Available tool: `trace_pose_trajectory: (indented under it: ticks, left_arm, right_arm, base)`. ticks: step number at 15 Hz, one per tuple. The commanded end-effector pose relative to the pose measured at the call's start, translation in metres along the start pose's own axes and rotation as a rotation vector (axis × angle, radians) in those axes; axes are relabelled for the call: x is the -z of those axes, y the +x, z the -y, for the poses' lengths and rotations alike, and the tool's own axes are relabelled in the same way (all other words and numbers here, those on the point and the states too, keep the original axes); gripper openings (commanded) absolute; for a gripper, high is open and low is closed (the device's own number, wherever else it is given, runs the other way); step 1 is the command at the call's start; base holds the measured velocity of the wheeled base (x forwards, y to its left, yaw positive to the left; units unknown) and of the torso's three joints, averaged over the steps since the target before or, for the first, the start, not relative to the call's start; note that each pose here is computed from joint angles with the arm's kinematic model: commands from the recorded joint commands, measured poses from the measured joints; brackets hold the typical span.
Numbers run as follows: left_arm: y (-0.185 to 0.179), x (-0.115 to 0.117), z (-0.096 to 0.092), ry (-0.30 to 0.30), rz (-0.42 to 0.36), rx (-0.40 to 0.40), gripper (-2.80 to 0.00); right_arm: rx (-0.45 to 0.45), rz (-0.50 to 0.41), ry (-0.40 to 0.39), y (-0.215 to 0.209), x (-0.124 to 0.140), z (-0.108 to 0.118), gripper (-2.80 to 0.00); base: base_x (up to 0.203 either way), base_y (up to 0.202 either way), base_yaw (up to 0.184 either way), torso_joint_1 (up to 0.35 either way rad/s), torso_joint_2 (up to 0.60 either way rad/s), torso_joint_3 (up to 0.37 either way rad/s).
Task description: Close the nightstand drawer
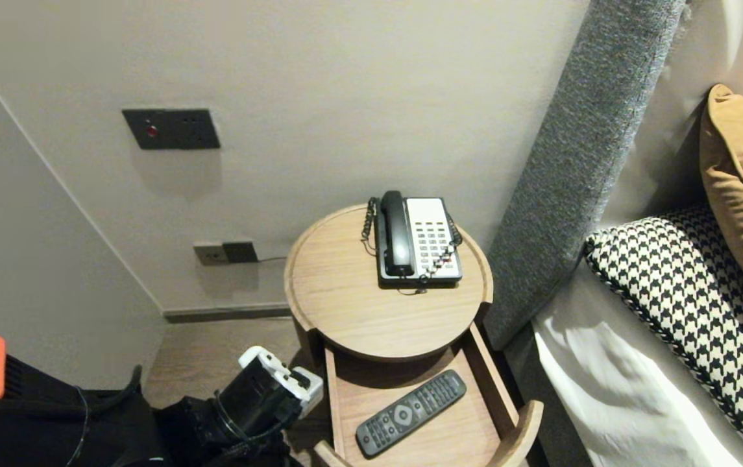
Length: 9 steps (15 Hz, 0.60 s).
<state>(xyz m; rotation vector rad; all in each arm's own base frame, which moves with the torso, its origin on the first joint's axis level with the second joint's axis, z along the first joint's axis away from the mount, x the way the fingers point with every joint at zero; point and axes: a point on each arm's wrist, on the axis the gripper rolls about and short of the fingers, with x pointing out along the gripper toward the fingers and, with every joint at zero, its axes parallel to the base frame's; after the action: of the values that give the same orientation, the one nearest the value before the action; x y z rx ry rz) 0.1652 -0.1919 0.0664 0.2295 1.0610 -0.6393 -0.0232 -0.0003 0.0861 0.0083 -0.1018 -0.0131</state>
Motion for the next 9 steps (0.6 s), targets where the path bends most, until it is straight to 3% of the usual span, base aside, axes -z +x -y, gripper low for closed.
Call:
trace_pose_trajectory:
  ticks: [1,6,9]
  left_arm:
    - [0.006,-0.002,0.006,0.012,-0.007,0.007,-2.8]
    - [0.017,-0.01,0.019,0.018,0.03,0.028,-2.8]
    - [0.024,-0.012,0.019,0.011,0.055,-0.004,-2.8]
  right_arm:
    - [0.001,-0.039,-0.001,0.002,0.011,0.0,-2.8]
    - [0.001,-0.039,-0.001,0.002,0.011,0.0,-2.8]
    - [0.001,-0.039,-0.001,0.002,0.011,0.0,-2.8]
  base:
    - [0.0,0.0,0.0,0.0,0.0,0.0]
    - [0.0,0.0,0.0,0.0,0.0,0.0]
    - [0.0,0.0,0.0,0.0,0.0,0.0]
